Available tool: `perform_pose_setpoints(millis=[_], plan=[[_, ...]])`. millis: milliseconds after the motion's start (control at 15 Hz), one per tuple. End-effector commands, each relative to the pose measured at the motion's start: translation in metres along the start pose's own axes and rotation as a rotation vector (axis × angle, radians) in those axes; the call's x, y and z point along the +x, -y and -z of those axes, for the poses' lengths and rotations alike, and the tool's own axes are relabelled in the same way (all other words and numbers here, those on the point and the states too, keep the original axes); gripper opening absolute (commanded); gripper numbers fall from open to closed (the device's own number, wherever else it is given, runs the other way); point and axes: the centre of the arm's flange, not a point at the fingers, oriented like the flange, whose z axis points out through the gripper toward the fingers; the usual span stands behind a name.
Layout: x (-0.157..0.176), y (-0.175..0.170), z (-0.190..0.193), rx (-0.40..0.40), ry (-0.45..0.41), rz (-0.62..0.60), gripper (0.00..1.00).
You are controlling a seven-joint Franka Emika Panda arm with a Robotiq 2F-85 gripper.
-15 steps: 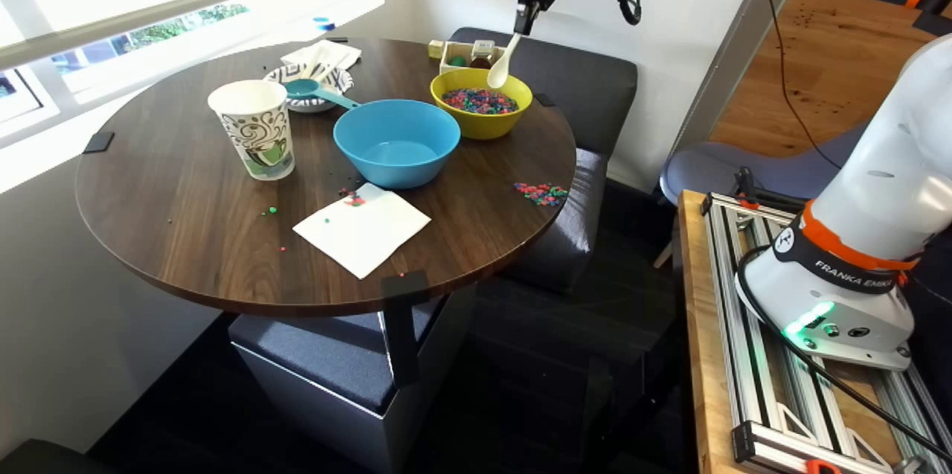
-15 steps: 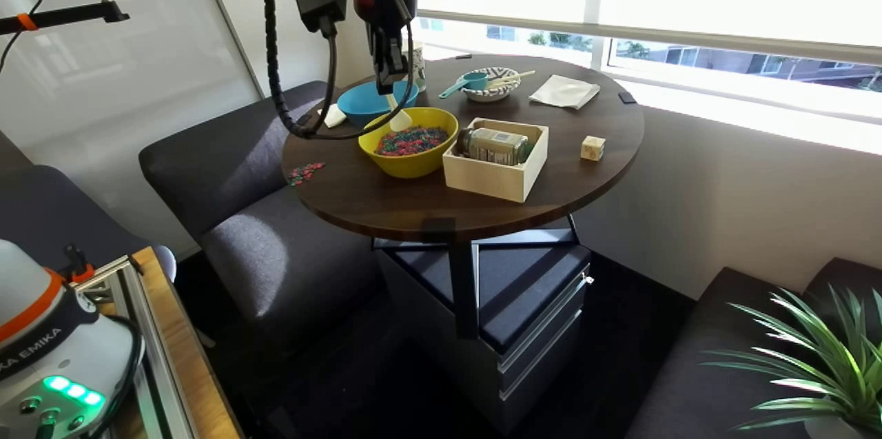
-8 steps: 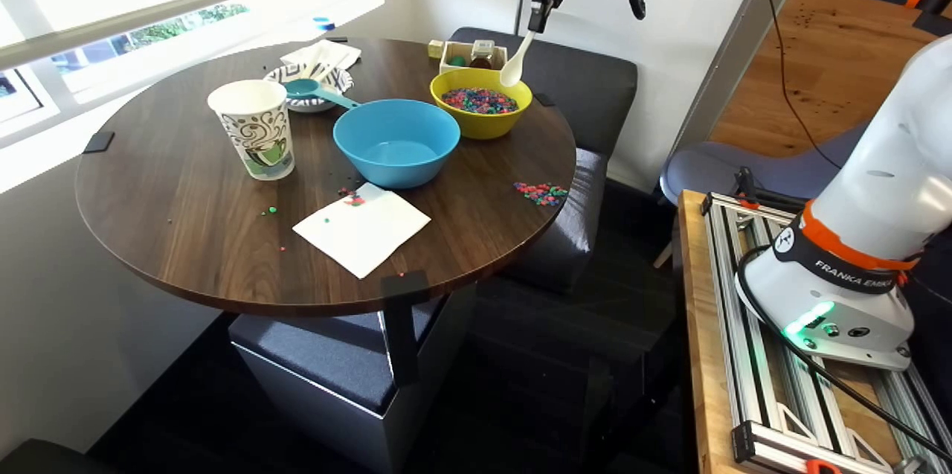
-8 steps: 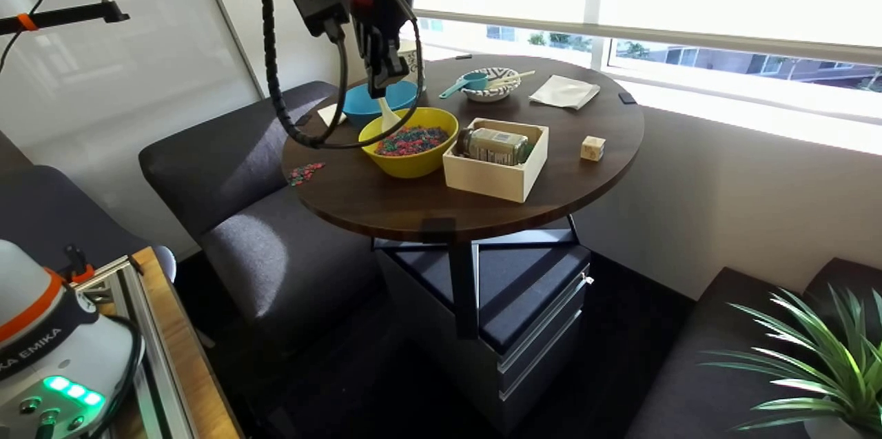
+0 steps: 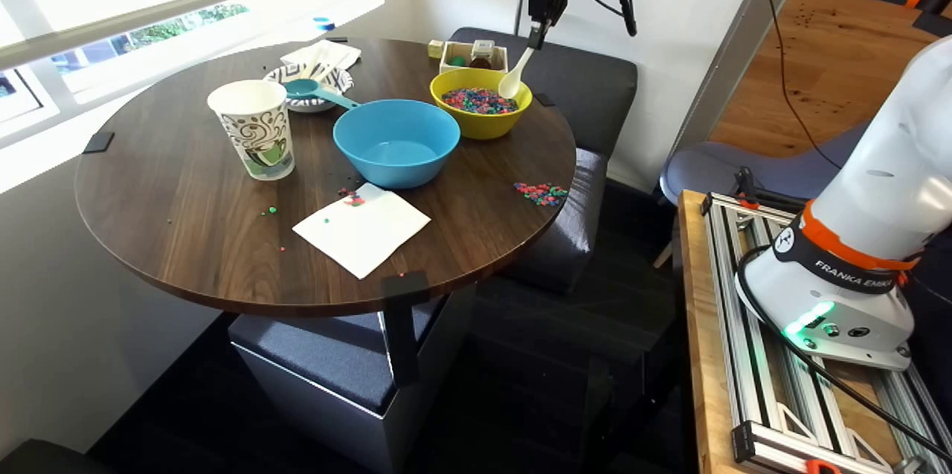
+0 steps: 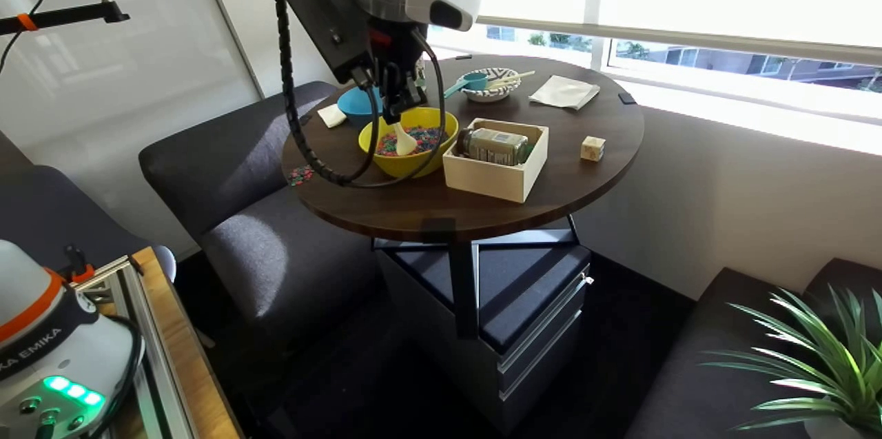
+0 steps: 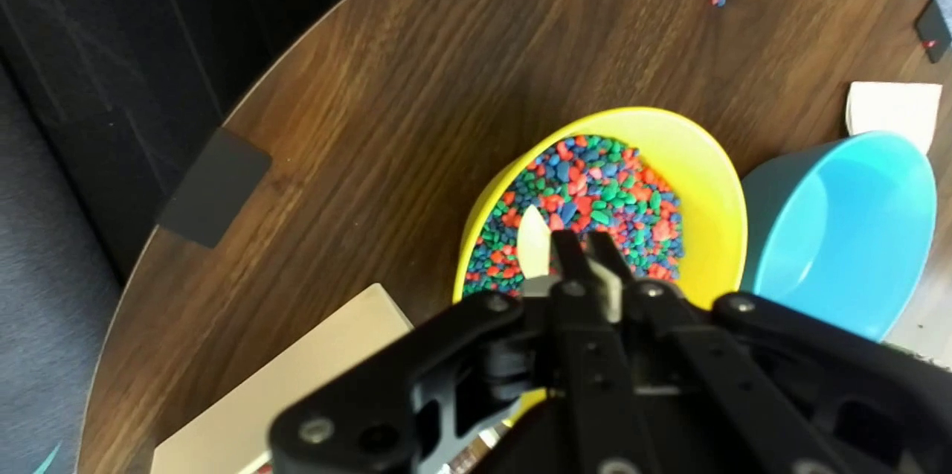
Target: Take a spoonful of the contents of the yellow bowl and put them in the cup
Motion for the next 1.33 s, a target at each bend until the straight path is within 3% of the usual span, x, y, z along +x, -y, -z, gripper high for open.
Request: perform_pose_setpoints(millis=[0,133,333,467,800,867,1067,1267], plan=[[0.002,-0.001,-0.023,-0.009,-0.046,0.025,0.01],[0.006,-0.004,-0.033,0.024,-0.06,0.029,0.01],[0.011,-0.011,-0.049,0.193,-0.071,0.006,0.01],[0.012,-0.018,-0.06,0.255,-0.074,-0.014,0.01],[0.008,-0.038,-0.08,0.301,-0.035,-0.066,0.01],[0.007,-0.03,-0.067,0.262,-0.065,-0.051,0.05],[0.007,-0.034,-0.07,0.278,-0.054,-0.062,0.05],[0.01,-0.033,-0.073,0.334,-0.064,-0.035,0.01]])
